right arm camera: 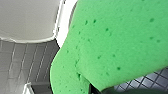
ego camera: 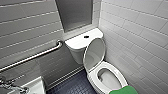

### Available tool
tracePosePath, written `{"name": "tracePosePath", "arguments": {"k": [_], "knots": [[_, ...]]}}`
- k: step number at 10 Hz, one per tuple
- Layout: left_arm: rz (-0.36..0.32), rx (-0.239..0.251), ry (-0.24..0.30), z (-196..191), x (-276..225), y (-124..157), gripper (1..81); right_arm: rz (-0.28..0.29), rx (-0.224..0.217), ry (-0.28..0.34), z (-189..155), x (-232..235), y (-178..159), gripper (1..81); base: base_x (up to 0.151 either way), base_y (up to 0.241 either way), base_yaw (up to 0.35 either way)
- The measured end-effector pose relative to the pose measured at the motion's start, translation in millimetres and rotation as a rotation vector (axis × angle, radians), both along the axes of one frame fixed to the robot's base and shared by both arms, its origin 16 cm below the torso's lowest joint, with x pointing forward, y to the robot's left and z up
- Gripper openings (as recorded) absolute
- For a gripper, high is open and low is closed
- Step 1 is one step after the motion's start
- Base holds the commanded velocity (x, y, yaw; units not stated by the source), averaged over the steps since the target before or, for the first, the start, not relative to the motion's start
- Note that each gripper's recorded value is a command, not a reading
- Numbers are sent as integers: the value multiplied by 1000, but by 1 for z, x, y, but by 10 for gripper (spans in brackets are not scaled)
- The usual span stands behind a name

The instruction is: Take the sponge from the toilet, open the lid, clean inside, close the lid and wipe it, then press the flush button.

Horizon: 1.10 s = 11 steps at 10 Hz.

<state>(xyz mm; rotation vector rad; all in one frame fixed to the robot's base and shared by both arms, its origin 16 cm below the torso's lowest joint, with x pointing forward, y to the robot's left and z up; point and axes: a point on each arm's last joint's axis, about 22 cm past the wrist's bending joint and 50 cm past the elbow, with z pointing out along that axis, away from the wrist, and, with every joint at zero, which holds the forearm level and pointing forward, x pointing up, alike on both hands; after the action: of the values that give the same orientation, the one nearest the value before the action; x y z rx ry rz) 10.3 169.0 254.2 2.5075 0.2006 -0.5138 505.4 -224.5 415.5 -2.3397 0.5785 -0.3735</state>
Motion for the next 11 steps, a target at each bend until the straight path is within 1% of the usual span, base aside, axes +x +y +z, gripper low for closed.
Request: {"name": "tracePosePath", "arguments": {"k": [1, 2, 4, 6, 7, 8, 9, 10, 11], "knots": [[-2, -1, 3, 1, -2, 0, 811, 2, 22, -21, 8, 25, 4, 10, 0, 0, 0], [-2, -2, 1, 1, -2, -1, 811, 4, 28, -35, 9, 44, 4, 10, 0, 0, 0], [1, -9, 1, -3, -1, -7, 811, -1, 17, -45, -4, 71, -5, 10, 0, 0, 0], [2, -10, 15, -14, -5, -7, 811, 9, 35, -58, -18, 94, 3, 10, 0, 0, 0], [4, -11, 28, -14, -9, -8, 811, 15, 46, -50, -24, 98, 6, 10, 0, 0, 0], [6, -11, 56, -12, -19, -8, 811, 10, 51, -43, -33, 111, 7, 10, 0, 0, 0], [7, -14, 86, -8, -28, -11, 811, 12, 57, -17, -49, 113, 9, 10, 0, 0, 0], [7, -15, 96, -7, -31, -12, 811, 17, 67, -7, -56, 121, 13, 10, 0, 0, 0], [8, -14, 96, -8, -29, -11, 811, 23, 73, -20, -55, 134, 13, 10, 0, 0, 0]]}}
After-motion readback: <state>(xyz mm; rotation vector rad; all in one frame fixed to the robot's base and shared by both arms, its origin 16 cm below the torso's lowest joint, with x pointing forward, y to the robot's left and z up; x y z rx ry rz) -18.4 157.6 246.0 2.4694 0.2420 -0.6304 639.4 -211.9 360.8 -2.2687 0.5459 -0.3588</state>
